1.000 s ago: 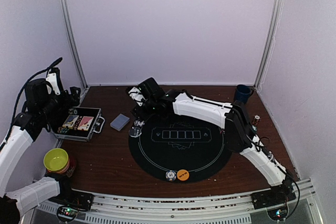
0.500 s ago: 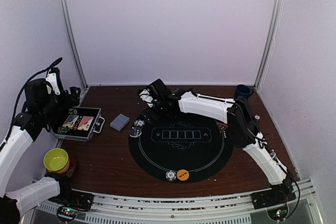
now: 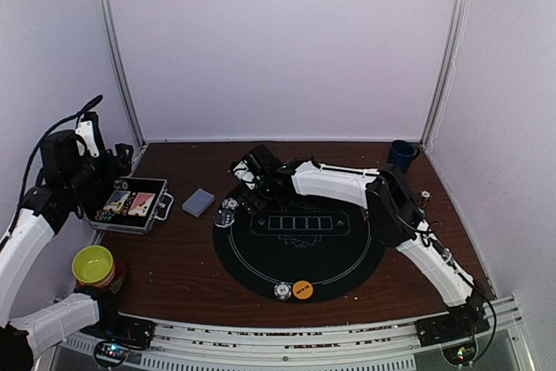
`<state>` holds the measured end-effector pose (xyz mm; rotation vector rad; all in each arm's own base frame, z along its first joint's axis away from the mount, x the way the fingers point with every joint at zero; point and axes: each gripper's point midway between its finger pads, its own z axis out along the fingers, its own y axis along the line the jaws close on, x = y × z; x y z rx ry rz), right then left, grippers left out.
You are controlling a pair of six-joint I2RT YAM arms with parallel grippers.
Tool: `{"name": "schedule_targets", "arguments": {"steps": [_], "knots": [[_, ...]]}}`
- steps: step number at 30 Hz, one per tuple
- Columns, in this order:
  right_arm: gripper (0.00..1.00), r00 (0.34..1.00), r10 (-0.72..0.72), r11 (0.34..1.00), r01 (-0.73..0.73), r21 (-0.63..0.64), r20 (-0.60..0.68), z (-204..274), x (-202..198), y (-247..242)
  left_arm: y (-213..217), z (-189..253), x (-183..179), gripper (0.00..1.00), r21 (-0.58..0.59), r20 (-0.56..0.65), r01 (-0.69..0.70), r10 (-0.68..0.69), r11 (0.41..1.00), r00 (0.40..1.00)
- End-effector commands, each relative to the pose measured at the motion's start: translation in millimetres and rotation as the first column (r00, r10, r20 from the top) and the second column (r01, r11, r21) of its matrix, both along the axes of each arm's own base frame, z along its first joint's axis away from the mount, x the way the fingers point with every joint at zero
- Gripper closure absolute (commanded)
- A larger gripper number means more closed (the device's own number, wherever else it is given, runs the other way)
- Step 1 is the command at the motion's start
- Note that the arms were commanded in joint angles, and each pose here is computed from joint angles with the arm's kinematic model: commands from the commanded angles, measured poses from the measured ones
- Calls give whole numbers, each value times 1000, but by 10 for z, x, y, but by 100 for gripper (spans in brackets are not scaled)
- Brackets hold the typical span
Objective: Distribute texas hold em gaming equipment
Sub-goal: Adjust the poker chips pile in the dealer area.
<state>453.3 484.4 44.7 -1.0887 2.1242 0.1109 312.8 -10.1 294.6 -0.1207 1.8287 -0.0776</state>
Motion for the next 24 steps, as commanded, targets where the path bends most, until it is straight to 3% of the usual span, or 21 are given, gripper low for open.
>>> {"name": "schedule_targets", "arguments": {"steps": [1,24], "knots": [[4,999,15,999,-17,-28,-51,-242,-55,-32,5,142,-4,2,-9,46,4,-4,1000,999],[4,998,33,999,-34,-11,-59,-308,-102,135,5,144,-3,2,-11,46,4,-4,1000,999]]}}
